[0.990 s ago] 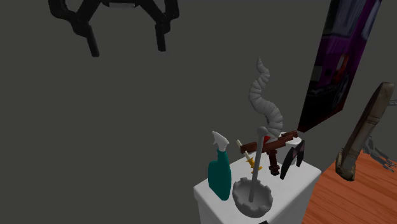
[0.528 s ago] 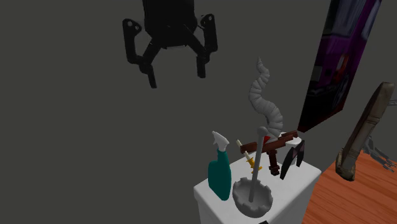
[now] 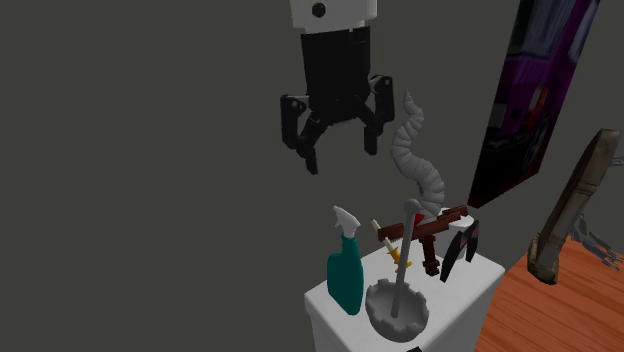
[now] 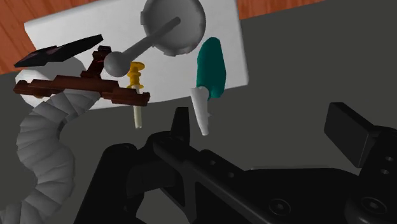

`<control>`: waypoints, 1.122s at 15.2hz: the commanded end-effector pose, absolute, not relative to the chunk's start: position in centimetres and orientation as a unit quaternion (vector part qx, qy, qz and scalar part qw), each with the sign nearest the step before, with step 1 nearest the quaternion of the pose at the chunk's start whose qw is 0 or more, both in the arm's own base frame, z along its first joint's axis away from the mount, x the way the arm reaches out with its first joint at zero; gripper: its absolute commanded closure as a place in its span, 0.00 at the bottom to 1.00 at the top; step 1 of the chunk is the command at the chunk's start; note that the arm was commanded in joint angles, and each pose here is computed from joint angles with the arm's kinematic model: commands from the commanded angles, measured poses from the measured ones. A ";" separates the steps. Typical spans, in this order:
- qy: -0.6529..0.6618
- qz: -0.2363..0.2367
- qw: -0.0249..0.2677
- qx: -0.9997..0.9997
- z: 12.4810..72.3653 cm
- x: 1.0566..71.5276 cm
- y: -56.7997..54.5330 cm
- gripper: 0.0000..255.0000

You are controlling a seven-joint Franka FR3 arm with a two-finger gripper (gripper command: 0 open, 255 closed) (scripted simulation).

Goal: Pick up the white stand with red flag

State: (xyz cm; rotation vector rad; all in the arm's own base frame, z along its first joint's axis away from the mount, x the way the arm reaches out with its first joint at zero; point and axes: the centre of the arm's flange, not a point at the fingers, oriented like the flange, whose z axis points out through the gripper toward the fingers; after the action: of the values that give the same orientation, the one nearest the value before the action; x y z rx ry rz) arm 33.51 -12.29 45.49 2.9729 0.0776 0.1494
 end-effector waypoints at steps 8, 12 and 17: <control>0.009 0.054 0.115 0.992 39.7 34.3 -21.8 0.00; 0.002 0.056 0.129 0.990 37.3 34.6 -26.1 0.00; 0.001 0.056 0.130 0.990 35.1 34.6 -26.3 0.00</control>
State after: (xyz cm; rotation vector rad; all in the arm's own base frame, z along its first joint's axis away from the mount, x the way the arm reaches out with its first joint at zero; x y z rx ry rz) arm 34.59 -26.35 35.49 2.8767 0.0036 0.1623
